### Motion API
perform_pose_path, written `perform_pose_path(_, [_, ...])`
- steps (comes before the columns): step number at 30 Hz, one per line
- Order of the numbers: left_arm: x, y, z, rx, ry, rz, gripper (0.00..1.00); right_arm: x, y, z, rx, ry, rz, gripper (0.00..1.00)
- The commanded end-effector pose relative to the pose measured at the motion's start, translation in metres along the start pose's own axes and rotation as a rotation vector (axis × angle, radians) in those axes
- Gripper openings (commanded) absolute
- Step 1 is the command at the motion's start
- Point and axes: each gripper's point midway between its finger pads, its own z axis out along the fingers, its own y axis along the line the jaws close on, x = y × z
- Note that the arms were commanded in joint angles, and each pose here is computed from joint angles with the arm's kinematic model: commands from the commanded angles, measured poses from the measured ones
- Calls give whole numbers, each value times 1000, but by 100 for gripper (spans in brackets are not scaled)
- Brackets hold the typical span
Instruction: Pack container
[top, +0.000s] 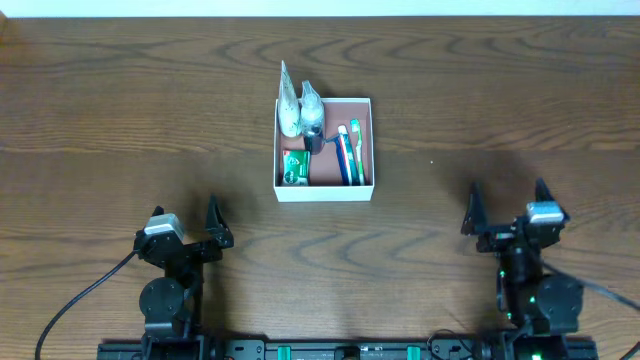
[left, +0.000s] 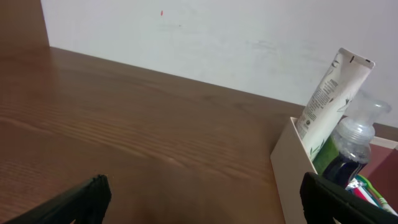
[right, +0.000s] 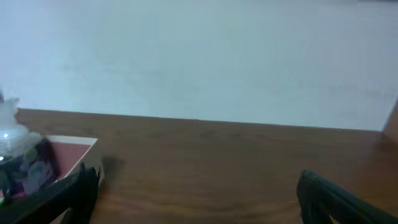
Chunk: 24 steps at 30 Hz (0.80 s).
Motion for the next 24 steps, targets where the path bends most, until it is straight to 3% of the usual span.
perform_pose_path(1, [17,6,1,-21,50,17,98,14,4,-2,-29,-5,-21,99])
perform_pose_path(24, [17,6,1,-21,51,17,98,56,1,-9,-20,109,-64,99])
